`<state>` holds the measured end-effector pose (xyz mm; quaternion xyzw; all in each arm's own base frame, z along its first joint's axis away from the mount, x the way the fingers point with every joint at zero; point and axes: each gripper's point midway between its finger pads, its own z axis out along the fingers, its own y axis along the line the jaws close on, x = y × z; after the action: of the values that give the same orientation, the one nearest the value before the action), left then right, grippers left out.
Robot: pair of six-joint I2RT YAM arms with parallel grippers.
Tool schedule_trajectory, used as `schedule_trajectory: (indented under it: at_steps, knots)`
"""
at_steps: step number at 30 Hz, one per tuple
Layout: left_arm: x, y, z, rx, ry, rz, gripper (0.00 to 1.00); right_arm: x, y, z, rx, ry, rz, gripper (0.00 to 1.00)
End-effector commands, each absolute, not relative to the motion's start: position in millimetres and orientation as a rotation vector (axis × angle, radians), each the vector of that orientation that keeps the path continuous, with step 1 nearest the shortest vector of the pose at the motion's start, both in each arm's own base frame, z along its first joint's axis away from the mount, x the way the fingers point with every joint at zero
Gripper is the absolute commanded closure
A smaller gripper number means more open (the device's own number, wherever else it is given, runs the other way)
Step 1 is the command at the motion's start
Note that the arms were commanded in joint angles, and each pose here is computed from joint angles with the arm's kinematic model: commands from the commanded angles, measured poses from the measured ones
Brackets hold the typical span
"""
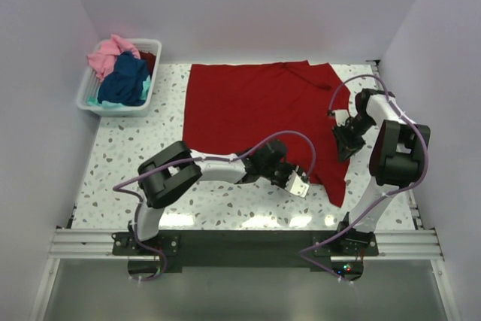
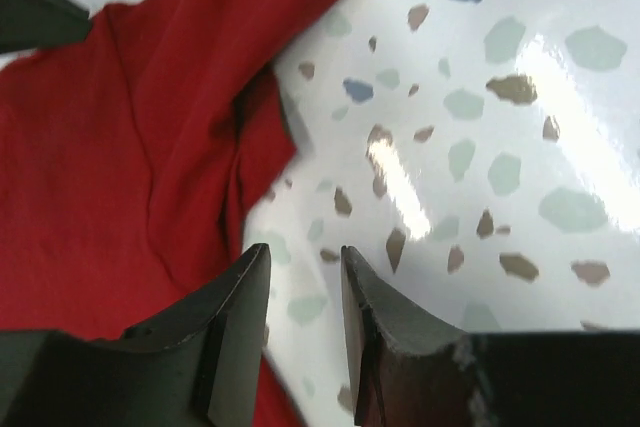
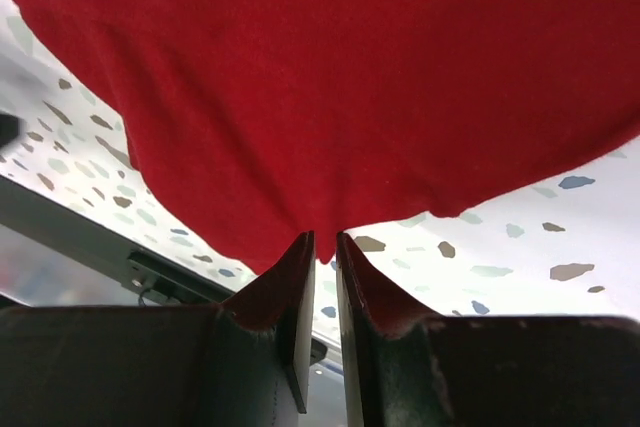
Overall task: Fold and stack the t-shirts
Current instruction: Flatten the tshirt out
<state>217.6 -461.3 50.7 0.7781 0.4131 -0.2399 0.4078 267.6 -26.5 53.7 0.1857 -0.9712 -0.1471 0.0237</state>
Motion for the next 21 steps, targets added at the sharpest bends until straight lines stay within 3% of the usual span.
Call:
schedule_trajectory:
  at_steps: [1, 8, 21]
  knots:
    - [214.1, -512.5, 88.1, 1.867, 0.790, -0.607, 0.61, 279.3, -22.6, 65.0, 0.492, -3.053, -0.465, 0.82]
    - [201.2, -535.2, 50.2, 1.911, 0.723, -0.581, 0.64, 274.0, -29.0, 61.0, 0.487, -3.031, -0.410, 0.83]
    - [214.0, -542.8, 37.3, 1.901, 0.767, -0.539, 0.61, 267.7, -33.2, 53.2, 0.507, -3.014, -0.375, 0.83]
